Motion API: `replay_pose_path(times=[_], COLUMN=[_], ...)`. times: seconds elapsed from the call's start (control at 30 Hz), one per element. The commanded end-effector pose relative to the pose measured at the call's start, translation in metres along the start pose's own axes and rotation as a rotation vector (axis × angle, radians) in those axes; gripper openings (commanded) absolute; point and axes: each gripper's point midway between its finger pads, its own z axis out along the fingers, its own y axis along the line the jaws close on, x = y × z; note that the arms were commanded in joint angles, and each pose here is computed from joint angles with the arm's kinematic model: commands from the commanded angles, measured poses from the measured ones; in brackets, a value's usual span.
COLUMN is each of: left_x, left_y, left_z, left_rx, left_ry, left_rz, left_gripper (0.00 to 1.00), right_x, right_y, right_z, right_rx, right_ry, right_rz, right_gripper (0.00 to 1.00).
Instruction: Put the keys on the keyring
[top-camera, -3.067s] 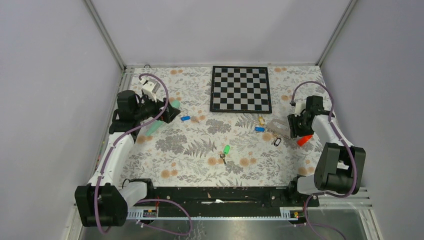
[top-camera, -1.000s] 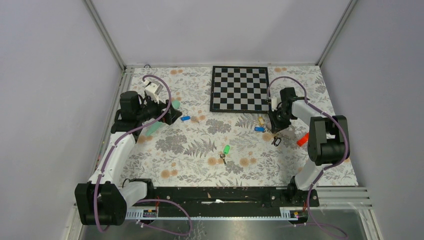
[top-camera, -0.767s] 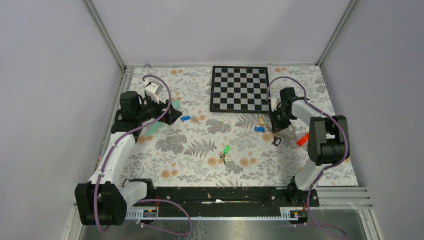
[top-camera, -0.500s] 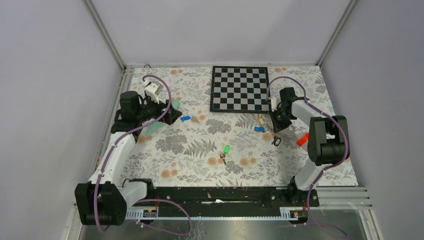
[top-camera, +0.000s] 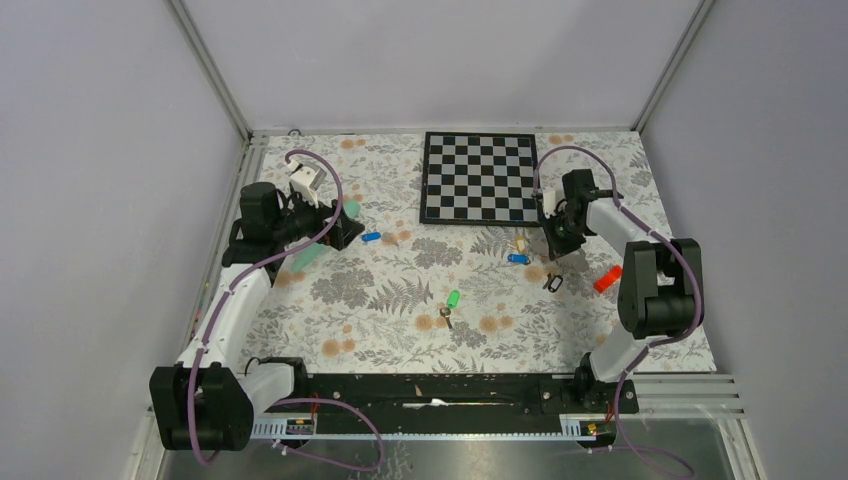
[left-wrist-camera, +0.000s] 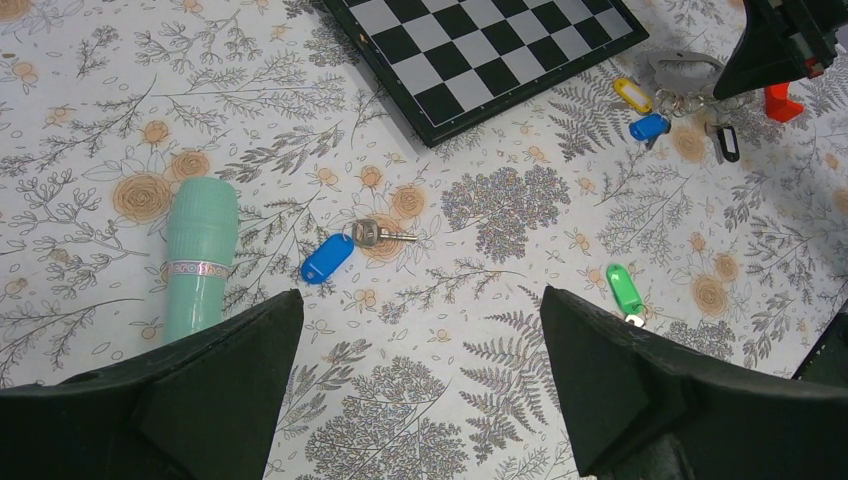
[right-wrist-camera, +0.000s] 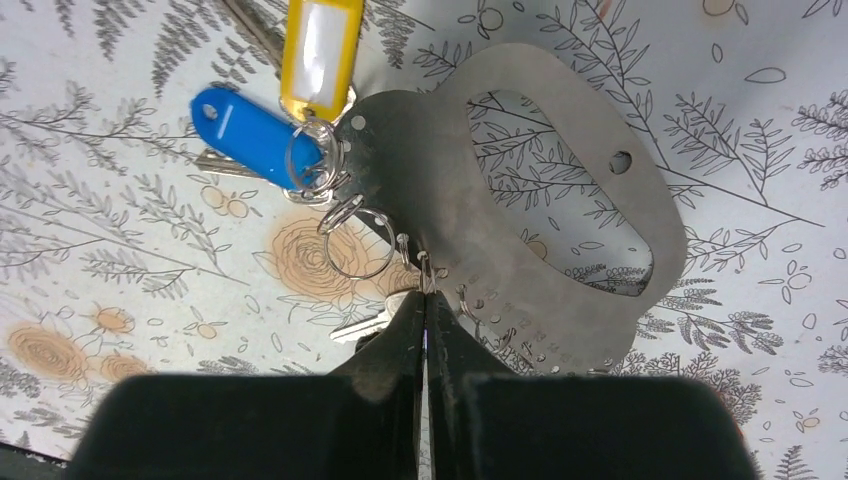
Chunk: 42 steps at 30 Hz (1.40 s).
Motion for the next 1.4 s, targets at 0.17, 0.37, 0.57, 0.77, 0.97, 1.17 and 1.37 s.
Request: replay_pose_path(times=[0.17,0.37,0.57,0.77,0.97,1.17,1.37], left_x=[-0.01,-0.01,-0.01,-0.009,-0.009,-0.008,-0.008], left_y=[-0.003,-0.005,-0.006,-0.006,-0.006,-0.006,-0.006], left_z=[0.001,0.001,0.001,0.001,0.001,0.001,0.001], left_rx=[0.033,0.039,0.041,0.044,0.046,0.044,0.045], left_ry=[-0.049,-0.052,-0.053,-0.051,-0.054,-0.052,-0.053], left_rz=[0.035,0.034,0.035,0.035,0.037,0.038,0.04], left_gripper=[0.99,0.99,0.99,0.99,0.99,0.99,0.99], right_x=[-0.025,-0.01,0.009,0.019,0.012,0.012,0.02], right_y=[0.037,0.055,0.055,0.058,0.061,0.067,0.068], right_z=[-0.04,-0.024,-0.001,0.002,-0.004,-0.003,0.003], right_rx=[-0.167,-0.181,-0.122,-0.121,-0.129,-0.149,-0.147], right_ry=[-0.152,-0.101,-0.033,-0.013,-0.045,-0.035,-0.014], right_rz=[-0.15,-0.23,-0.275,-0.303,-0.316,-0.32,-0.324], right_gripper=[0.05,0.07,0.06,0.15,0.29,0.3,0.24])
